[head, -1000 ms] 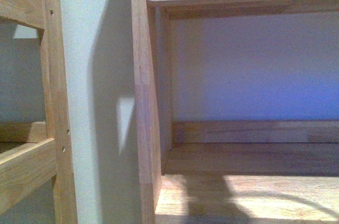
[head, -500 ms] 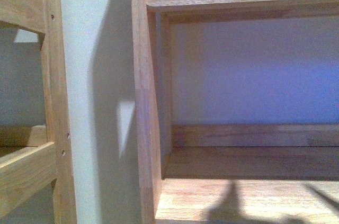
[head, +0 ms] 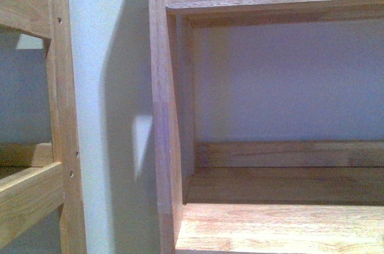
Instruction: Put away toys
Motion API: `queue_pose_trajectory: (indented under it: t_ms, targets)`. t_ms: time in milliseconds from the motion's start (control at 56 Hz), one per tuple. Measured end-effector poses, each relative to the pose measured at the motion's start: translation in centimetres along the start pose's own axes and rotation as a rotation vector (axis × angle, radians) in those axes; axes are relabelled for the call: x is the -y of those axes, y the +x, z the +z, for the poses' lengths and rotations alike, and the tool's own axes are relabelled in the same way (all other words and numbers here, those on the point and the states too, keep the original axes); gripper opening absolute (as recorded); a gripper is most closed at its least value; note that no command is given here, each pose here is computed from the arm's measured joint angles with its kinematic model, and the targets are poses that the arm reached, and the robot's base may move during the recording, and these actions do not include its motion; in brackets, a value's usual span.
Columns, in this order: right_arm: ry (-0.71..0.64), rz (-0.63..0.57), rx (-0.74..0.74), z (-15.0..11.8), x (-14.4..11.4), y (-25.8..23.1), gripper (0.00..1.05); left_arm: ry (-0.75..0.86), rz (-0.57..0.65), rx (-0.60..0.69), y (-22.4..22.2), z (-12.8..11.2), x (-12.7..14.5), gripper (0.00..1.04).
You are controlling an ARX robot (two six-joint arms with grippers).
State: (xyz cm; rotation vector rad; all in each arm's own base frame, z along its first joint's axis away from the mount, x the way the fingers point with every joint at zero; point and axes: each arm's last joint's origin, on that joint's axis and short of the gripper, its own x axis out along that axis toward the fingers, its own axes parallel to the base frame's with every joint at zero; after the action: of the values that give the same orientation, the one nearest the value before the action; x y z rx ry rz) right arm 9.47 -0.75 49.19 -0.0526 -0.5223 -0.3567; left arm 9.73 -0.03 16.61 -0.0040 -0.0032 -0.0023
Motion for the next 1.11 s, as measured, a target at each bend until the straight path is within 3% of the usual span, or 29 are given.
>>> queue_pose_trajectory:
  t_ms: [321, 714, 1054, 1107]
  targets:
    - [-0.006, 0.026, -0.177, -7.7, 2.0, -3.2, 0.98, 0.000, 0.000, 0.000, 0.0, 0.0, 0.0, 0.99]
    - [0.084, 0.116, -0.340, -15.7, 1.3, -8.2, 0.98, 0.000, 0.000, 0.000, 0.0, 0.0, 0.0, 0.99]
    - [0.105, 0.124, -0.355, -16.2, 1.2, -8.5, 0.98, 0.000, 0.000, 0.000, 0.0, 0.0, 0.0, 0.99]
    - [0.091, 0.190, -0.401, -16.2, 1.1, -8.6, 0.94, 0.000, 0.000, 0.000, 0.0, 0.0, 0.0, 0.99]
